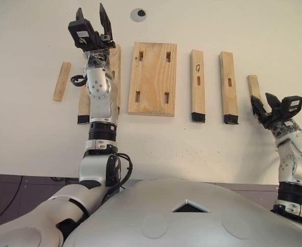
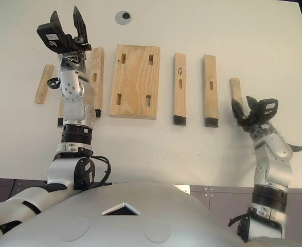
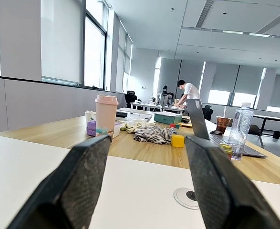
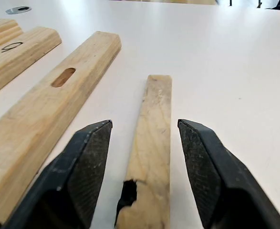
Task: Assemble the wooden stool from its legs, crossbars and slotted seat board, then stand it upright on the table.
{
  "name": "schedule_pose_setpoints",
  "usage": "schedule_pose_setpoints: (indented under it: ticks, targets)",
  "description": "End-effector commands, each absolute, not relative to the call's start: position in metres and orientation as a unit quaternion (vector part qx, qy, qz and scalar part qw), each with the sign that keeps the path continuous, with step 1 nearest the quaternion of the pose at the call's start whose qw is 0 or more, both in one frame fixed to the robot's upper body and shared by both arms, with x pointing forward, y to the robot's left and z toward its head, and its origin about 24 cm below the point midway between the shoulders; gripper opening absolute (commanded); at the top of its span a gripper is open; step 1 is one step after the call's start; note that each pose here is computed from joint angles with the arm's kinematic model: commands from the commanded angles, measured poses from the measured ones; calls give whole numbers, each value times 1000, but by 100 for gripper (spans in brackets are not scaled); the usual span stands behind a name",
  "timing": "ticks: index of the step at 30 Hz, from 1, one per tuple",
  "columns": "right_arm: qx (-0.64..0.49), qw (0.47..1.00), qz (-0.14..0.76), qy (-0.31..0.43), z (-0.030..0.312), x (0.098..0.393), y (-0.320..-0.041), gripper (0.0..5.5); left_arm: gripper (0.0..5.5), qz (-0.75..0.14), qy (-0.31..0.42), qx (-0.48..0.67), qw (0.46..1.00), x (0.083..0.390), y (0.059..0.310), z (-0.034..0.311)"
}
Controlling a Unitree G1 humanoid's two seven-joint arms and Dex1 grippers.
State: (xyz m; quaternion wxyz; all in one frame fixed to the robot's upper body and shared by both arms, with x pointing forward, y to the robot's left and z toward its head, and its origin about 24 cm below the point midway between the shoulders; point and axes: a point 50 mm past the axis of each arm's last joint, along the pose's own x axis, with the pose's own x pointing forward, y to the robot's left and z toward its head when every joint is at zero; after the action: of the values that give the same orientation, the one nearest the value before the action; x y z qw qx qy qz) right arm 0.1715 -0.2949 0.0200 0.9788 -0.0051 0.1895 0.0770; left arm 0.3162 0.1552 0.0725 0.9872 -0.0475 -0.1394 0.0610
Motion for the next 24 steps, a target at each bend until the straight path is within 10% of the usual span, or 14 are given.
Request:
schedule_pose_setpoints:
  ticks: [1, 14, 17, 24]
  targets:
    - [-1, 971, 76, 227, 17, 173, -297, 256, 284, 77, -135, -43, 987, 311, 160, 70]
    - [-3, 954, 47, 295, -28, 151, -320, 133, 284, 93, -126, -47, 986, 305, 164, 66]
    - [14, 971, 39, 237, -29, 185, -337, 132, 284, 68, -127, -107, 984, 307, 162, 75]
    - [-93, 915, 356, -164, 119, 315, -180, 132, 284, -223, -62, -340, 911, 311, 121, 135]
